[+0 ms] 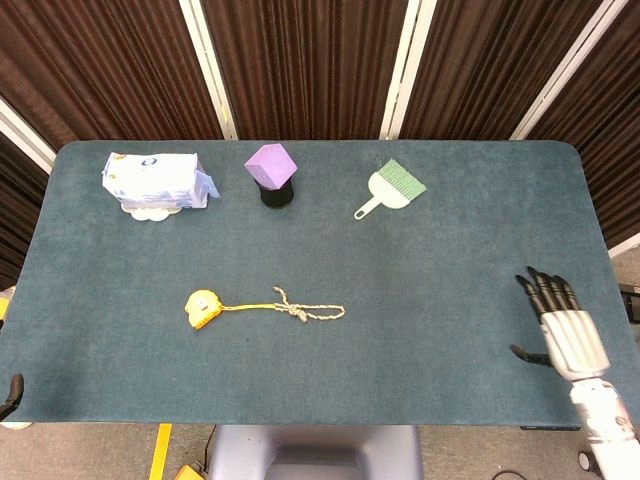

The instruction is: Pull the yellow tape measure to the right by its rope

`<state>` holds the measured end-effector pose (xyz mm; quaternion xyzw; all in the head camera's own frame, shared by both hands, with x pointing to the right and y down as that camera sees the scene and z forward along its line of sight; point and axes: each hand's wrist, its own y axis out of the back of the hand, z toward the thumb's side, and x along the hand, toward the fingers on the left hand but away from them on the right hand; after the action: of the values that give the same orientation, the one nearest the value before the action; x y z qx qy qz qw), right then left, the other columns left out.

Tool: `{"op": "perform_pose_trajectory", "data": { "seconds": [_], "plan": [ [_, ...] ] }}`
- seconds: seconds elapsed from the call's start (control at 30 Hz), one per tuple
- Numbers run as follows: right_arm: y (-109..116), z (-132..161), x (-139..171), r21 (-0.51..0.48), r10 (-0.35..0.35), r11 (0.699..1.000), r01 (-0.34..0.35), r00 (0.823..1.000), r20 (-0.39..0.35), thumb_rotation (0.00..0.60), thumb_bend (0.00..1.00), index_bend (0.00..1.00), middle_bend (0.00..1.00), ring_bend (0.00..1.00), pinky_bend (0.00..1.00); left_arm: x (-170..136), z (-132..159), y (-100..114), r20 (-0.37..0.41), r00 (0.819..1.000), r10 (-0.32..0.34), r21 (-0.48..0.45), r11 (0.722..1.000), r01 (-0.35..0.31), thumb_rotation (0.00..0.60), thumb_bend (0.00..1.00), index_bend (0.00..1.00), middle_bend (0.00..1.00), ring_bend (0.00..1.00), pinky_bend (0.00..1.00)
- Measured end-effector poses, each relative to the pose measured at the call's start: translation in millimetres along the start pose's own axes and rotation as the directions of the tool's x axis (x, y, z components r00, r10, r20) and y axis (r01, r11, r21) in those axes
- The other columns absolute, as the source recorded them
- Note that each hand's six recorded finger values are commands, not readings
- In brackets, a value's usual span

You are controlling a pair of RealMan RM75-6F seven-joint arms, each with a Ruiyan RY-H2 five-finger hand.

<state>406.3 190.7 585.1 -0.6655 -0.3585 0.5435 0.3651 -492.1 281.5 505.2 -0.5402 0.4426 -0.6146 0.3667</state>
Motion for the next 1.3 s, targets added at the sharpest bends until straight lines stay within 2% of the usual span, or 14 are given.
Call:
{"op": "perform_pose_trajectory", "data": {
  "seconds": [0.13,0.23,0.43,0.53,0.7,0.9,1.1,1.3],
  "plan": [
    [-3,28,-21,0.004,0.038,0.999,-0.038,0.996,-0.078,0.6,0.18,0.2,0.07,0.03,0.0,-2,0,1,0.003,1.0,0.002,-0.006,1.0,-0.002,0.6,0.47,0.04,0.0,0.0,0.13],
    [-8,53,-40,0.011,0.08,0.997,-0.08,0.987,-0.141,0.6,0.18,0.22,0.07,0.03,0.0,-1,0,1,0.002,1.0,0.001,-0.005,1.0,-0.001,0.6,0.46,0.04,0.0,0.0,0.13],
    [-27,110,-77,0.04,0.175,0.984,-0.171,0.952,-0.252,0.6,0.18,0.24,0.07,0.03,0.0,-1,-2,2,-0.003,1.0,0.005,-0.008,1.0,-0.005,0.6,0.47,0.04,0.0,0.0,0.13],
    [-36,140,-93,0.033,0.196,0.98,-0.194,0.937,-0.29,0.6,0.19,0.28,0.07,0.03,0.0,-2,-4,3,-0.007,1.0,0.008,-0.013,1.0,-0.009,0.6,0.47,0.04,0.0,0.0,0.13],
    [-47,181,-111,0.023,0.206,0.977,-0.211,0.918,-0.338,0.6,0.27,0.34,0.07,0.03,0.0,-3,-6,7,-0.011,1.0,0.019,-0.027,0.999,-0.019,0.6,0.47,0.04,0.0,0.0,0.13],
    [-63,207,-122,0.029,0.23,0.972,-0.235,0.905,-0.357,0.6,0.3,0.38,0.07,0.04,0.0,-5,-10,10,-0.016,1.0,0.025,-0.039,0.999,-0.025,0.6,0.47,0.04,0.0,0.0,0.13],
    [-76,216,-126,0.044,0.25,0.967,-0.251,0.898,-0.363,0.6,0.34,0.41,0.07,0.04,0.0,-5,-11,11,-0.017,1.0,0.026,-0.044,0.999,-0.027,0.6,0.47,0.04,0.0,0.0,0.13],
    [-106,236,-127,0.089,0.3,0.953,-0.289,0.873,-0.385,0.6,0.4,0.42,0.07,0.04,0.0,-5,-13,12,-0.021,0.999,0.025,-0.052,0.998,-0.026,0.6,0.47,0.04,0.0,0.0,0.14]
  ]
}}
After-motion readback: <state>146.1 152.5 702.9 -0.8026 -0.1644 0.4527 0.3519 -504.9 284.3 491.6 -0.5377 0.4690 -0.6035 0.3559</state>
